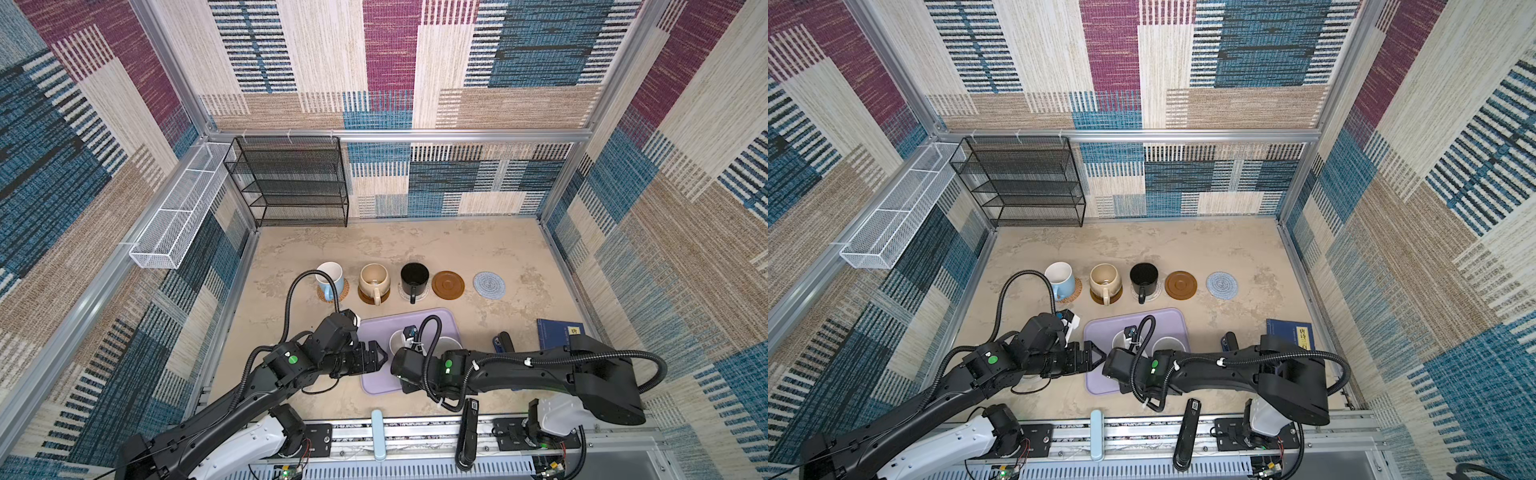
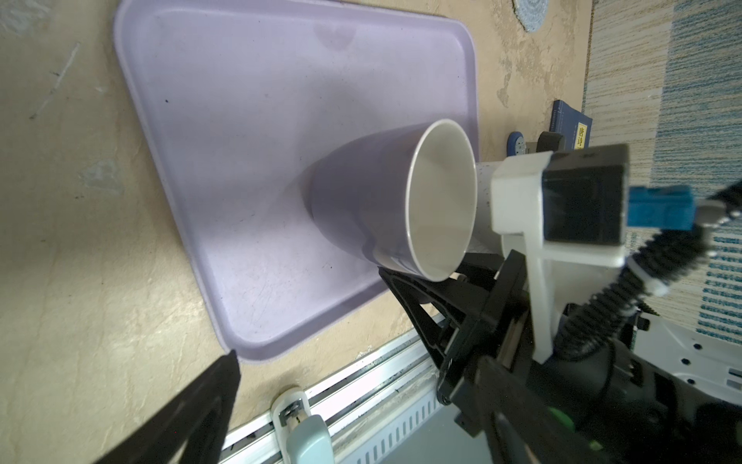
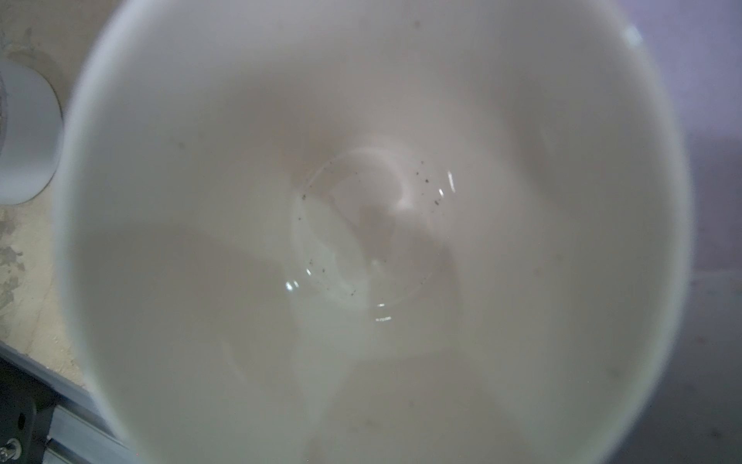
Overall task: Place cups on coasters
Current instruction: Pick up the cup from the tray.
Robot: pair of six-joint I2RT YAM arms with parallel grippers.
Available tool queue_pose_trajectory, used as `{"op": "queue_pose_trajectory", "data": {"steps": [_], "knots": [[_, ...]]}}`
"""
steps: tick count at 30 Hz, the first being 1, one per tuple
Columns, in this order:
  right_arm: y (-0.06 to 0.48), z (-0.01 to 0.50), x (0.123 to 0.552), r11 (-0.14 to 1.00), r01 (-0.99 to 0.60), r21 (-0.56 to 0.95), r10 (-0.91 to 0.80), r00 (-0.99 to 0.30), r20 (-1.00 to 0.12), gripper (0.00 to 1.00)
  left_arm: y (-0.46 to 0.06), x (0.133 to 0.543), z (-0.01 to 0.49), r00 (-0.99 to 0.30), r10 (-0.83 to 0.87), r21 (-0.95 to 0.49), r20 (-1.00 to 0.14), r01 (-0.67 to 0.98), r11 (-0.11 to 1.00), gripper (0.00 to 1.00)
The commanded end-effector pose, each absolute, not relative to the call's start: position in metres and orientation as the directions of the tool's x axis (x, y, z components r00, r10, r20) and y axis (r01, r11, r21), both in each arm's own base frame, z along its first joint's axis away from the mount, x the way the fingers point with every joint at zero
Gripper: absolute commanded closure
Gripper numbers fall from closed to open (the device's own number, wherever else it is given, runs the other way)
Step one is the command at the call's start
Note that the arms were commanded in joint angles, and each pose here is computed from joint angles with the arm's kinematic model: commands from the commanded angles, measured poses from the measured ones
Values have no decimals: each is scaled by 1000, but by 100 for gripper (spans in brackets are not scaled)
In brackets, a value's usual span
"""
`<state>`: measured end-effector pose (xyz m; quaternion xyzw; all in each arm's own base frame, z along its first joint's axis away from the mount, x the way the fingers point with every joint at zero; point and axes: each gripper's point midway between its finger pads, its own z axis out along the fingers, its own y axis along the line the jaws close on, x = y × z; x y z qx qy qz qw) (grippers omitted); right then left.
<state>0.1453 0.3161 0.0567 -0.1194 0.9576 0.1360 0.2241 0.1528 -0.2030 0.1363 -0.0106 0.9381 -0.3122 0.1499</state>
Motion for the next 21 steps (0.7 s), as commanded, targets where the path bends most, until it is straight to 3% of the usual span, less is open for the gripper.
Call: {"op": "queue_pose_trajectory", "data": {"steps": [1, 21], "knots": [[325, 68, 150, 930, -288, 228, -143, -855, -499, 99, -206, 158, 141, -947, -139, -611, -290, 72, 789, 5], [335, 123, 160, 901, -311, 302, -84, -809, -581, 100, -213, 168, 177, -908, -245, -716, -341, 82, 693, 0]]}}
